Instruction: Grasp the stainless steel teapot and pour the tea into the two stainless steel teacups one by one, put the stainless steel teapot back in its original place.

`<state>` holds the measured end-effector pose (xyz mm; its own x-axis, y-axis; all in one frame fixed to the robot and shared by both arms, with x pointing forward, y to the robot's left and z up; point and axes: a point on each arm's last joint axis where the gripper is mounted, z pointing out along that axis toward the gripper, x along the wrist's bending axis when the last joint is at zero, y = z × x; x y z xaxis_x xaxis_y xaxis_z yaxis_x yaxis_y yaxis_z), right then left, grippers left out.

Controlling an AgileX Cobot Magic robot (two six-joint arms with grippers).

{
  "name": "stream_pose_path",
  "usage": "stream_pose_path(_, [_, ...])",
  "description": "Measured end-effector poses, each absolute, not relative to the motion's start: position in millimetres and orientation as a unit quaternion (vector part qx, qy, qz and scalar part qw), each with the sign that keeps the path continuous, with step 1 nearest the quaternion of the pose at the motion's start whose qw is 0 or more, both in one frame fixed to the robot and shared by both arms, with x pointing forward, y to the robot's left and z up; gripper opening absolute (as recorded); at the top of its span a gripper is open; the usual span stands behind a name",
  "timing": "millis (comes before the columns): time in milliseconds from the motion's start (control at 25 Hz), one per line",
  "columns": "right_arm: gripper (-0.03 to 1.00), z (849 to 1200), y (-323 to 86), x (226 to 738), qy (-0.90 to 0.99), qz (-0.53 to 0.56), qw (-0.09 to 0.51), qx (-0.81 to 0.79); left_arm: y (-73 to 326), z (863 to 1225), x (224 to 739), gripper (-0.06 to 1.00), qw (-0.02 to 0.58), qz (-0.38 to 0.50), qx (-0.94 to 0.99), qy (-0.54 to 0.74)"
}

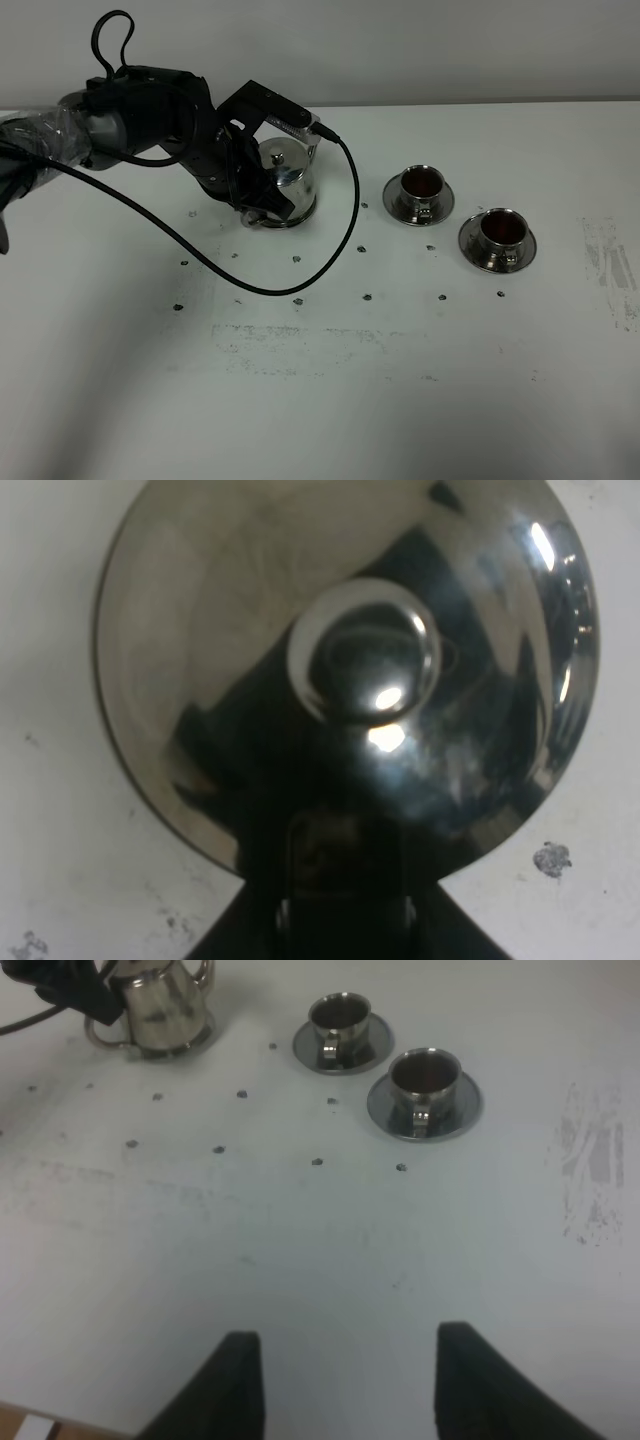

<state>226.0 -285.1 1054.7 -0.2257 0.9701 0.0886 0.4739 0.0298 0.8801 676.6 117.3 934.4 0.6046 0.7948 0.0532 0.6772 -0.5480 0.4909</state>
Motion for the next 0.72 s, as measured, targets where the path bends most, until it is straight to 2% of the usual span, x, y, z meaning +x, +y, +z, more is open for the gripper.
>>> stream_pose_path(720, [0.39,1054.7,-285.1,226.0,0.656,0.427,0.291,0.550,118.4,934.4,677.0,0.24,0.211,0.142,0.873,0.417])
